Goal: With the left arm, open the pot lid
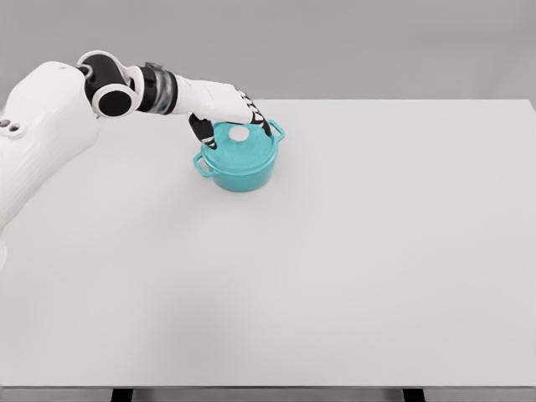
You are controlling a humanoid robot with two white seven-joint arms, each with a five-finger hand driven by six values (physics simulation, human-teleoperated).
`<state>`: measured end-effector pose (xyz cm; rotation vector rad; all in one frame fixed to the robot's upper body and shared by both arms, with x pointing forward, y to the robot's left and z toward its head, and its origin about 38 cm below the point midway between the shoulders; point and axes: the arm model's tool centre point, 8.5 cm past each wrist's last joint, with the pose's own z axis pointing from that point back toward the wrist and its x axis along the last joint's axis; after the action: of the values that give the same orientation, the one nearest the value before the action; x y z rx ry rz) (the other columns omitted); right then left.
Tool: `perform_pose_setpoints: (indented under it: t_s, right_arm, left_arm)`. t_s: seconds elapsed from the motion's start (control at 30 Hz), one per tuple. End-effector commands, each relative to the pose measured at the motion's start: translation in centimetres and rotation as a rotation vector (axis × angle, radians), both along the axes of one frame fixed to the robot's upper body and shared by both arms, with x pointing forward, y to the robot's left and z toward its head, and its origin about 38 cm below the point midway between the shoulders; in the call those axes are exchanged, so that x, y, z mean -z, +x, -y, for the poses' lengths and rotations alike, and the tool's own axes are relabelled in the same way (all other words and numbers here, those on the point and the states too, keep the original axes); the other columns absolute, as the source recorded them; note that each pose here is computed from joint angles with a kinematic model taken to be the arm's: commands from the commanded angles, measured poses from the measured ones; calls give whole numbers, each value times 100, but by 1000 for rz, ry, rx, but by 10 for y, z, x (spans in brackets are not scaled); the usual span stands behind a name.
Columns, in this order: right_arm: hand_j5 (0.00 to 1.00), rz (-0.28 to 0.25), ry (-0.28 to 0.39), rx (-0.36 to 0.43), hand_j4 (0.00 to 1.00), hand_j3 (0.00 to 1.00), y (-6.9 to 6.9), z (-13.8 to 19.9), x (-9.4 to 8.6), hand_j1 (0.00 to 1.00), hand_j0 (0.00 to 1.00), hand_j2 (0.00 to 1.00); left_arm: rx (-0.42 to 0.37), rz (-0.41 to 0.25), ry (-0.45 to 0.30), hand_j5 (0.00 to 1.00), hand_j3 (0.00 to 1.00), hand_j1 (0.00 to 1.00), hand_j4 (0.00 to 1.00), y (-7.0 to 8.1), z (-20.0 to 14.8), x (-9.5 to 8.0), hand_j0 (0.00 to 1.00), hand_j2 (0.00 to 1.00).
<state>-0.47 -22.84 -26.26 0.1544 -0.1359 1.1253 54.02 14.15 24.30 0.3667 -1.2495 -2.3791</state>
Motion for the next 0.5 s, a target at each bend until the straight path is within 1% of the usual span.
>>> perform_pose_setpoints:
  t_s: [0.0, 0.1, 0.23, 0.33, 0.47]
  right_arm:
    - [100, 0, 0, 0, 100, 100, 0, 0, 0, 100, 100, 100]
    - [100, 0, 1, 0, 100, 100, 0, 0, 0, 100, 100, 100]
    - [100, 0, 1, 0, 100, 100, 0, 0, 0, 100, 100, 100]
    - [100, 0, 1, 0, 100, 100, 0, 0, 0, 100, 100, 100]
    - [100, 0, 1, 0, 100, 100, 0, 0, 0, 100, 100, 100]
  left_arm:
    - [-3, -1, -3, 81, 81, 81, 81, 1, 1, 0, 81, 81]
    - [-2, -4, -1, 79, 79, 79, 79, 0, 1, 2, 79, 79]
    - [-3, -5, -1, 73, 73, 73, 73, 0, 1, 2, 73, 73]
    - [-3, -7, -1, 71, 71, 71, 71, 0, 1, 3, 71, 71]
    - [-2, -11, 0, 71, 71, 71, 71, -1, 1, 6, 71, 71]
